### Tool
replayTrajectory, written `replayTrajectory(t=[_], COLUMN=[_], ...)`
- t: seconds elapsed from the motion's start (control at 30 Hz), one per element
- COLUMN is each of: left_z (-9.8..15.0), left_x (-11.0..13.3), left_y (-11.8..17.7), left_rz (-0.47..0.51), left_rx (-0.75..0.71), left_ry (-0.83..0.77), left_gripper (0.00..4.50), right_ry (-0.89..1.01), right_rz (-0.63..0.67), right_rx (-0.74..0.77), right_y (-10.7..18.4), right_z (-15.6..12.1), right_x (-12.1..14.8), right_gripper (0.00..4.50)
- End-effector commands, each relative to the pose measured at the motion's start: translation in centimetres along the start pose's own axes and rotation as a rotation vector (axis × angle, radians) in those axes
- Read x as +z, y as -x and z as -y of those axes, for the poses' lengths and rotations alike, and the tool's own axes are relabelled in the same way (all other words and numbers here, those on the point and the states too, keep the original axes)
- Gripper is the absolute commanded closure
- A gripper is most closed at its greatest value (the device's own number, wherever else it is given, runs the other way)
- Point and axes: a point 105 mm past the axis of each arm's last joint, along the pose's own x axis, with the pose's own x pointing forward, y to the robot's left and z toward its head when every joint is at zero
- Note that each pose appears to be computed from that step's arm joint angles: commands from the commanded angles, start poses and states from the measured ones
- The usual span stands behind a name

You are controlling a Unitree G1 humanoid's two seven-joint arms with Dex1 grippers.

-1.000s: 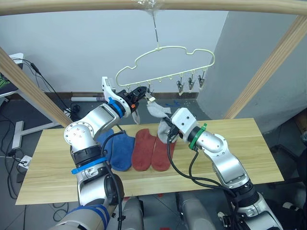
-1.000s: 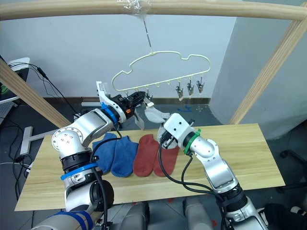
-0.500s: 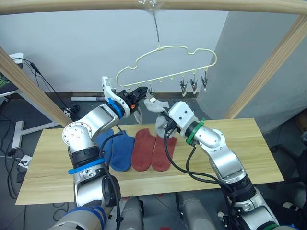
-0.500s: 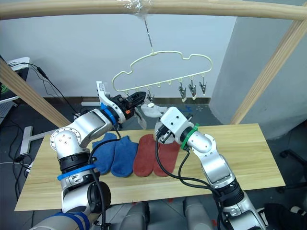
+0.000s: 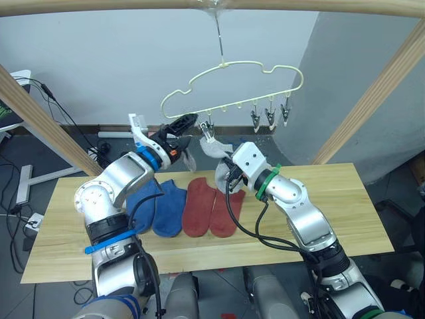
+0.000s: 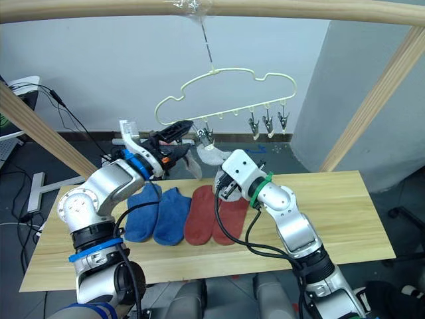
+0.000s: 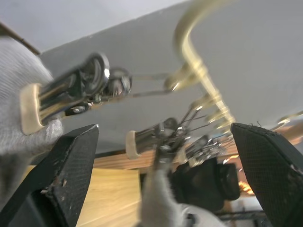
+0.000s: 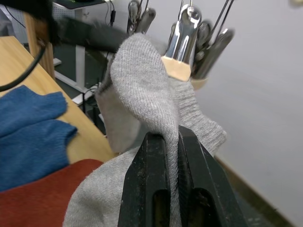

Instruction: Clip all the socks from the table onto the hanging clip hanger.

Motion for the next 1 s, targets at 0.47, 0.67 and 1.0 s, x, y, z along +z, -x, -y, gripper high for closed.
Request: replayTrajectory(t=[0.47,0.67,1.0], left_z=[2.9,2.8,1.7], left_x=[-1.8,-4.1,-5.6], left_y=[3.8,2.3,-1.2], left_rz=[-0.145,-0.169,0.009], left_rx=[0.020,0.028,-0.005], left_ry=[-0.484,-0.806,-1.088], left_gripper=[0.00,0.00,1.71], right_ry=[-0.489,-0.414,-0.314], right_rz=[0.047,-0.032,-0.020], right_rx=[0.092,0.057,0.085], right_y=[-2.5,-0.5,5.6], right_z=[-0.7,0.1,2.5], right_x=[0.6,-1.8,-1.1], right_gripper=[1.54,0.02,0.00])
